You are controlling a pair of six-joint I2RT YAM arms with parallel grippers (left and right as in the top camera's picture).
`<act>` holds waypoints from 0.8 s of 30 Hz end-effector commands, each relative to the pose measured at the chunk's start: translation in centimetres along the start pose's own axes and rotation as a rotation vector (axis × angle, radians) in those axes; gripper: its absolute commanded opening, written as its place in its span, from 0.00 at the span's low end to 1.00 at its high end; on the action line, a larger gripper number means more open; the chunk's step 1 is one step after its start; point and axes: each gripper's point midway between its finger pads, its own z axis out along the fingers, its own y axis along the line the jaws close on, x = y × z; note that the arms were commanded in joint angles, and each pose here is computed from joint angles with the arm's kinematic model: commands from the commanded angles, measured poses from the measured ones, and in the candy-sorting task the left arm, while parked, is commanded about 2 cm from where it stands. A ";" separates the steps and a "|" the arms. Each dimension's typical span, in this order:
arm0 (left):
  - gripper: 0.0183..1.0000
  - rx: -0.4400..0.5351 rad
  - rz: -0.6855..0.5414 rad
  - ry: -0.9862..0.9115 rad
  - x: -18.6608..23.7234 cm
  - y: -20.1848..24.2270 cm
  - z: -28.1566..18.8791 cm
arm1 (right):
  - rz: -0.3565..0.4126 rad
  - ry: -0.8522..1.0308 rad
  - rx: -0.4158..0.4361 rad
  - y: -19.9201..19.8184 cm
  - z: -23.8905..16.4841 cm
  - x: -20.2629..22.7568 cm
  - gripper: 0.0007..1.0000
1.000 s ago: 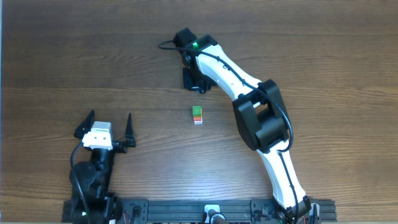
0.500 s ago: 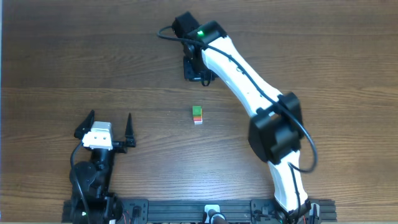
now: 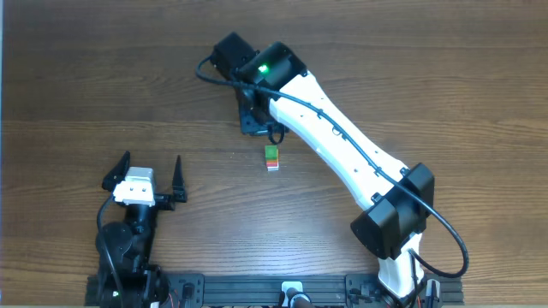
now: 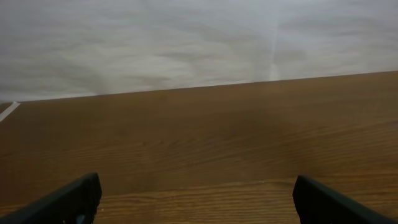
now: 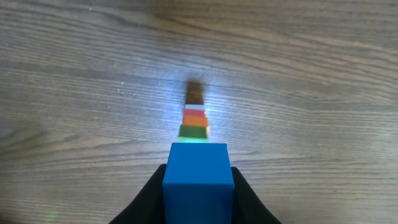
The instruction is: Stack Cubes
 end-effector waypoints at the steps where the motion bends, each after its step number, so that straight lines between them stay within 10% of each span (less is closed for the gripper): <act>1: 1.00 0.008 0.010 0.000 0.1 -0.1 0.0 | 0.022 0.027 0.003 0.2 0.9 1.4 0.01; 24: 1.00 0.008 0.010 0.000 0.1 -0.1 0.0 | 0.045 0.070 -0.045 0.8 3.2 4.2 0.01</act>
